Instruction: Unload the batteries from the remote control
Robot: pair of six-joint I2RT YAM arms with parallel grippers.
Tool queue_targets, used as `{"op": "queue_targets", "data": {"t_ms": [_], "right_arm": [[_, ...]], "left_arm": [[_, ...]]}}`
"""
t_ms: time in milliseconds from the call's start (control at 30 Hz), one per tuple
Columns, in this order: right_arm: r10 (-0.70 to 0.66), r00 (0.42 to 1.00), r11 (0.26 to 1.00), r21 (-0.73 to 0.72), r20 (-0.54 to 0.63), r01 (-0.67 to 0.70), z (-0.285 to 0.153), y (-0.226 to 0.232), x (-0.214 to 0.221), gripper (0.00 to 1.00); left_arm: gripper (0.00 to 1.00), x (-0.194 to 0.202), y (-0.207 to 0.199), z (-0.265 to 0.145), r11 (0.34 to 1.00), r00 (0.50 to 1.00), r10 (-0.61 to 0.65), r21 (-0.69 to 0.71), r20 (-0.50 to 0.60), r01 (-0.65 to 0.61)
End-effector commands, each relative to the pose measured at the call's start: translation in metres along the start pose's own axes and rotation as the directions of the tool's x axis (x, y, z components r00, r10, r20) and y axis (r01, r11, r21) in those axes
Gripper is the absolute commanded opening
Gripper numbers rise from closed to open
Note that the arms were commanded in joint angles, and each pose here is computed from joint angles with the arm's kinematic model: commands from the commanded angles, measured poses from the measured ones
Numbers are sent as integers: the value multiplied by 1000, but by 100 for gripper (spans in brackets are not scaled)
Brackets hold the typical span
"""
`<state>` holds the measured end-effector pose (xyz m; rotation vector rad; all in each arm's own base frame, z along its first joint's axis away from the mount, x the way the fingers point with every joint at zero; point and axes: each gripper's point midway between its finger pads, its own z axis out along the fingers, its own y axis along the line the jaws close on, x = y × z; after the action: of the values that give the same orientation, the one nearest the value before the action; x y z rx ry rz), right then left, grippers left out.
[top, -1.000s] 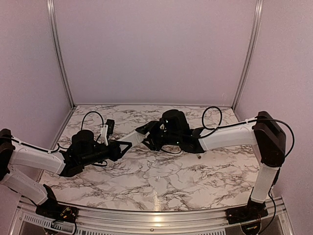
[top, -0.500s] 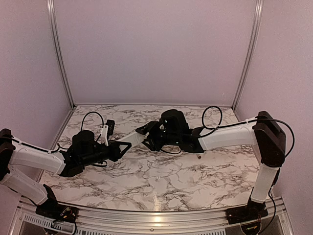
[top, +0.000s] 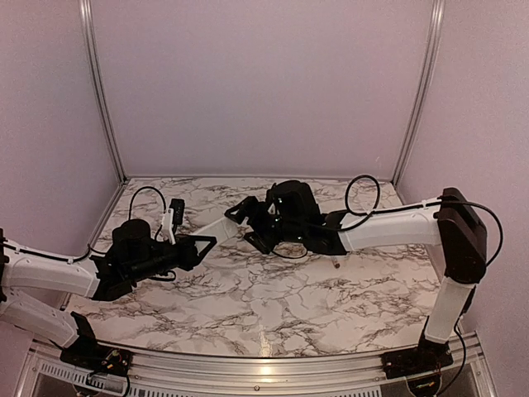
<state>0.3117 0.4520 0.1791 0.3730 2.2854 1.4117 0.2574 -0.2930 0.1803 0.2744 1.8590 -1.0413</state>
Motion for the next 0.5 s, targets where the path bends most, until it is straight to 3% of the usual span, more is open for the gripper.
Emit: {"op": "queue_targets", "data": {"t_ms": [0,100,200,333,467], "right_arm": [[-168,985,986,3,46,168,-19,12,-11,92],[-298,952,953,-33,71,301,-32,20,-20,92],[-446,893,894,-9,64,448,-39,17,-28,89],[-519,853,854,-12,63,520,-55,7,-36,89],[-598,799,796,-68,64,601,-74,9,-30,93]], "left_arm": [[0,-19,-2,-7,1000,997,14,-13,80,-13],[0,-12,11,-4,996,999,33,-88,30,-31],[0,-10,15,-9,995,998,38,-95,49,-33],[0,-7,20,-12,993,998,40,-110,52,-34],[0,-7,10,-17,999,996,28,-27,90,-26]]}}
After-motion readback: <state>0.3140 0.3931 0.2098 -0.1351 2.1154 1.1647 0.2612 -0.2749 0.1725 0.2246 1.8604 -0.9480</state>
